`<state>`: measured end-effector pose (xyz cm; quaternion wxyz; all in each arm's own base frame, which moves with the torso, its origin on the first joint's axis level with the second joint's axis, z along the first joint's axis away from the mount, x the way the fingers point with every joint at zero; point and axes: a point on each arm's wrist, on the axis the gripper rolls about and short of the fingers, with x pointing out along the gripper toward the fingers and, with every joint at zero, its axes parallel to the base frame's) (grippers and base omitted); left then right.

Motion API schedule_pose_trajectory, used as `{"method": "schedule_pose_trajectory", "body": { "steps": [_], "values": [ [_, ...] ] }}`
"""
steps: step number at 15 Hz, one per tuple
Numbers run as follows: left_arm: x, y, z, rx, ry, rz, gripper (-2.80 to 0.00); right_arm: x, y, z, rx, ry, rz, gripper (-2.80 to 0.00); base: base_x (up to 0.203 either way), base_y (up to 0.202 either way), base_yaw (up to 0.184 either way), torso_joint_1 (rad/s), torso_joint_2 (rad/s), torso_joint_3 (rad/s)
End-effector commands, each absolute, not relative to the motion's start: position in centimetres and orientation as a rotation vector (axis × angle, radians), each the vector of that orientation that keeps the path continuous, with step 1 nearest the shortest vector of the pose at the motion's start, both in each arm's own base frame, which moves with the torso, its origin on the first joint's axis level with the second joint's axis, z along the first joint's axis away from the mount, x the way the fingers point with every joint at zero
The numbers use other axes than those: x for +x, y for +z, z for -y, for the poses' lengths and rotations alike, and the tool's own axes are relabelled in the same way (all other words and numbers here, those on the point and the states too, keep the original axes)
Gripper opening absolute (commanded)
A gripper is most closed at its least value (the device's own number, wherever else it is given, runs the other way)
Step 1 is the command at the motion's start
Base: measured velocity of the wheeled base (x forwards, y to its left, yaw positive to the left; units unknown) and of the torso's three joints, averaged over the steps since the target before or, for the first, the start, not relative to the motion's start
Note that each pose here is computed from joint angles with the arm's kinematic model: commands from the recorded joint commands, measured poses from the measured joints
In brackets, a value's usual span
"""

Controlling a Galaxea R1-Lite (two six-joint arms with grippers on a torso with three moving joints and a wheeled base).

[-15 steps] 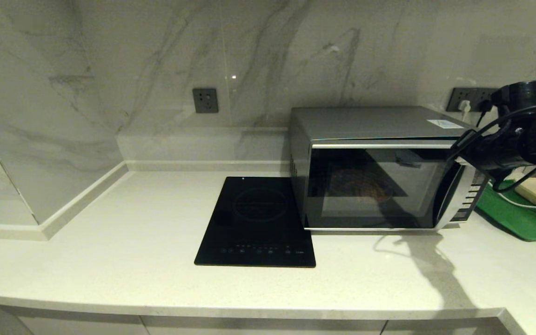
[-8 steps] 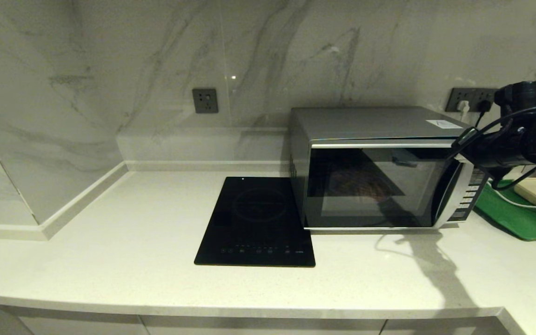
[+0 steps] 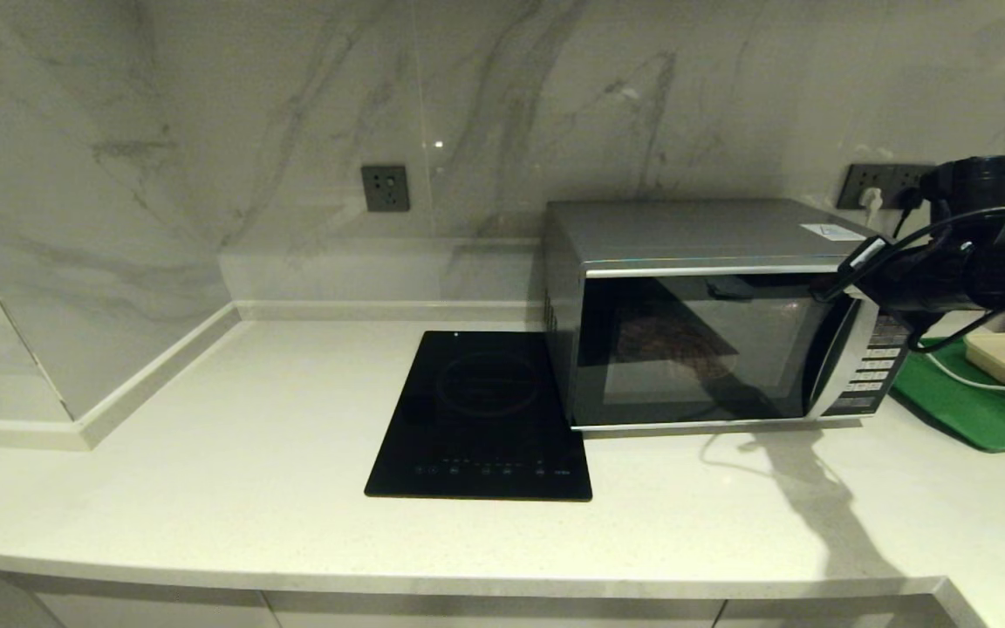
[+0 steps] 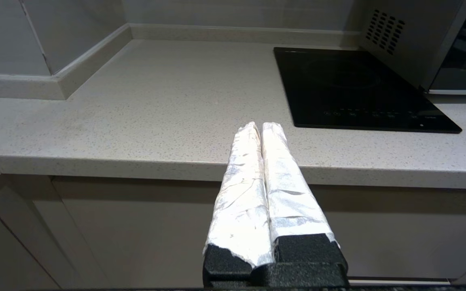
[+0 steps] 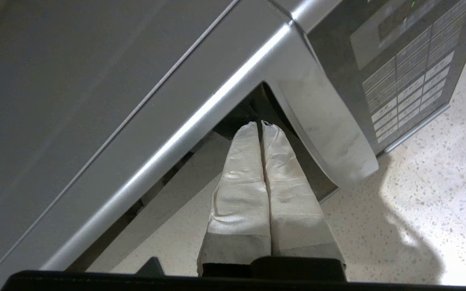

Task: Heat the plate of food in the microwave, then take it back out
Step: Close the microwave oven

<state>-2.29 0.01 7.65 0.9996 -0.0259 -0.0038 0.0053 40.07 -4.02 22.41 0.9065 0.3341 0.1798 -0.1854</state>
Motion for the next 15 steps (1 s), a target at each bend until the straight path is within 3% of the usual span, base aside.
{"method": "schedule_pose_trajectory", "body": {
  "steps": [1, 10, 15],
  "values": [
    [-2.3, 7.7, 0.0, -0.052, 0.012, 0.009, -2.80, 40.2, 22.0, 4.0, 0.693, -0.389, -0.383, -2.80, 0.000, 0.000, 0.000, 0.000, 0.00, 0.000],
    [-2.3, 7.7, 0.0, -0.052, 0.011, 0.009, -2.80, 32.6, 25.4, 3.2, 0.697, -0.287, -0.386, -2.80, 0.000, 0.000, 0.000, 0.000, 0.00, 0.000],
    [-2.3, 7.7, 0.0, -0.052, 0.011, 0.009, -2.80, 29.0, 25.2, 2.4, 0.687, -0.152, -0.478, -2.80, 0.000, 0.000, 0.000, 0.000, 0.00, 0.000]
  ]
}}
